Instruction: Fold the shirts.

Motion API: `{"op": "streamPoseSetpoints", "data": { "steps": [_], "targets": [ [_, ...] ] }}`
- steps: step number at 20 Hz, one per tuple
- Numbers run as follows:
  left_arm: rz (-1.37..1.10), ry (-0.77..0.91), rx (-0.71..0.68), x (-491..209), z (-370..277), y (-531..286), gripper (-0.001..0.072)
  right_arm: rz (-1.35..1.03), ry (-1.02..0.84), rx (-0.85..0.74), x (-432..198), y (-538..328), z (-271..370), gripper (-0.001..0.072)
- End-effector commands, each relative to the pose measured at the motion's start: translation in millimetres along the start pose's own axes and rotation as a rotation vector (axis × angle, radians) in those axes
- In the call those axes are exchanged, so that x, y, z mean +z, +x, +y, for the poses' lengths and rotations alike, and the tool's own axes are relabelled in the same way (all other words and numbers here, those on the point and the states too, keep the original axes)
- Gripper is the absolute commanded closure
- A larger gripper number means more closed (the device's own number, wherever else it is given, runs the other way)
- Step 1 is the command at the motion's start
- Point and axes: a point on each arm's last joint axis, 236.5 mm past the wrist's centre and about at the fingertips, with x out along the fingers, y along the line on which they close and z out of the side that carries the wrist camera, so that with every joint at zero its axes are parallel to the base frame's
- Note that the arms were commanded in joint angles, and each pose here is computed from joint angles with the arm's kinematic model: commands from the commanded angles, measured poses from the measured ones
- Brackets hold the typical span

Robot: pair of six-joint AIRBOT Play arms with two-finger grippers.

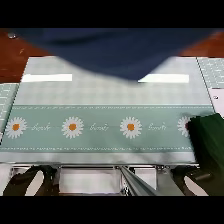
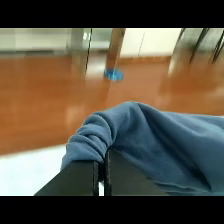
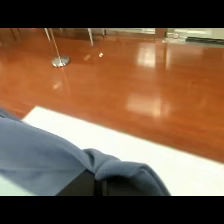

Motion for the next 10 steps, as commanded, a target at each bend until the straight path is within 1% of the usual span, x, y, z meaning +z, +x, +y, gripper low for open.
{"op": "streamPoseSetpoints", "data": {
  "steps": [1,4,6,8,10],
  "targets": [
    [0.219,-0.023,-0.004,-58.7,-19.8,-32.1,0.0681,0.156,-0.006,-0.009,-56.2,-27.7,5.3,0.0686],
    [0.431,-0.126,-0.024,-128.6,-16.7,-31.2,0.0681,0.374,0.065,-0.015,-127.7,-8.8,-6.3,0.0686],
    [0.539,-0.207,-0.030,-179.6,-9.8,-25.1,0.0682,0.483,0.107,-0.050,-172.8,8.4,-22.4,0.0686],
    [0.637,-0.322,-0.030,-236.6,-1.6,-15.1,0.0681,0.567,0.156,-0.133,-215.5,32.3,-51.0,0.0687],
    [0.723,-0.458,-0.066,-296.7,0.4,1.5,0.0681,0.599,0.195,-0.211,-245.9,62.9,-79.5,0.0689]
  ]
}}
